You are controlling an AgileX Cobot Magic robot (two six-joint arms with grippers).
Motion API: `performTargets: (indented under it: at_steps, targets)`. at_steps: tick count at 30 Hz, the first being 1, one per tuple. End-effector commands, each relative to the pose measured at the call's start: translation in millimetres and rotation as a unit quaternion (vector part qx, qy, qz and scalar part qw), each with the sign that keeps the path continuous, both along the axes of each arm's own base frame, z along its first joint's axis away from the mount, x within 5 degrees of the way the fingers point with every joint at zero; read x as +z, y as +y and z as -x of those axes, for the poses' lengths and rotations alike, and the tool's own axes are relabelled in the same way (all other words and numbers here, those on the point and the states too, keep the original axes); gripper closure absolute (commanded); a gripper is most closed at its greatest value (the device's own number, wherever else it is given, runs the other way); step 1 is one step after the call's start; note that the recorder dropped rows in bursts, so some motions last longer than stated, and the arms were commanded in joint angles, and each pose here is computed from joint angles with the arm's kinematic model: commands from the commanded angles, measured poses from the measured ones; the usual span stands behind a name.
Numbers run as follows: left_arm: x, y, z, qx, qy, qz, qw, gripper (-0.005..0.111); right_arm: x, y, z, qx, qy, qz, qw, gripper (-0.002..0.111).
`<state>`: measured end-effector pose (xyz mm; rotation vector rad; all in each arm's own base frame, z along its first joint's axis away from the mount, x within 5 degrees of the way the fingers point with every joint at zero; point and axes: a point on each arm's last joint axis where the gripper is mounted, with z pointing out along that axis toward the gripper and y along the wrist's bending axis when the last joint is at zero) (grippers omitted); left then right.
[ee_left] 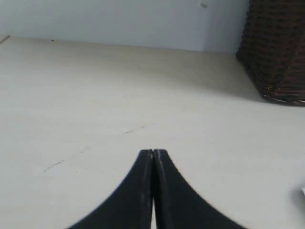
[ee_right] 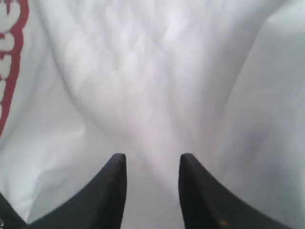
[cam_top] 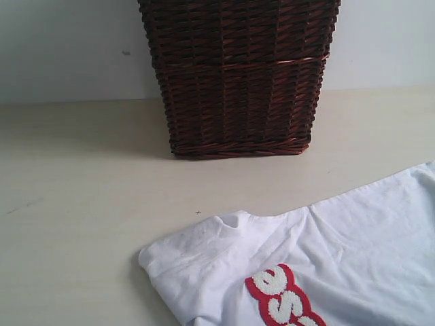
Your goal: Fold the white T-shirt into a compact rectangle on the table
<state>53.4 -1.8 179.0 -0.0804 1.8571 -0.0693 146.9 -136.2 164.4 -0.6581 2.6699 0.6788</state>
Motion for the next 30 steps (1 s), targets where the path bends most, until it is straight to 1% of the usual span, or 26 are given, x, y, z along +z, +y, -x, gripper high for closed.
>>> performTargets:
  at_steps: [1,2,4,6,9,13,15,19,23,26,29,30]
  targets:
    - [2,0,0,0.002,-0.009,0.003,1.0,0.107,10,0,10,0.013,0.02,0.045,0.999,0.072]
    - [2,0,0,0.002,-0.009,0.003,1.0,0.107,13,-5,25,0.053,0.08,0.1,0.99,0.072]
    - [2,0,0,0.002,-0.009,0.003,1.0,0.107,14,-13,39,0.086,0.139,0.146,0.976,0.073]
    - [2,0,0,0.002,-0.009,0.003,1.0,0.107,14,-21,50,0.105,0.175,0.17,0.964,0.076]
    - [2,0,0,0.002,-0.009,0.003,1.0,0.107,13,-30,58,0.086,0.164,0.187,0.965,0.078]
    - [2,0,0,0.002,-0.009,0.003,1.0,0.107,9,-42,54,0.014,0.108,0.214,0.971,0.078]
    - [2,0,0,0.002,-0.009,0.003,1.0,0.107,4,-44,48,-0.009,0.079,0.204,0.976,0.078]
    - [2,0,0,0.002,-0.009,0.003,1.0,0.107,-12,-43,37,-0.037,0.055,0.141,0.988,0.078]
    - [2,0,0,0.002,-0.009,0.003,1.0,0.107,-24,-42,29,-0.043,0.035,0.102,0.993,0.082]
    - [2,0,0,0.002,-0.009,0.003,1.0,0.107,-21,-37,17,-0.059,-0.029,0.064,0.996,0.084]
    - [2,0,0,0.002,-0.009,0.003,1.0,0.107,-12,-31,4,-0.087,-0.098,0.011,0.991,0.084]
    - [2,0,0,0.002,-0.009,0.003,1.0,0.107,-10,-29,-1,-0.097,-0.109,0.0,0.989,0.084]
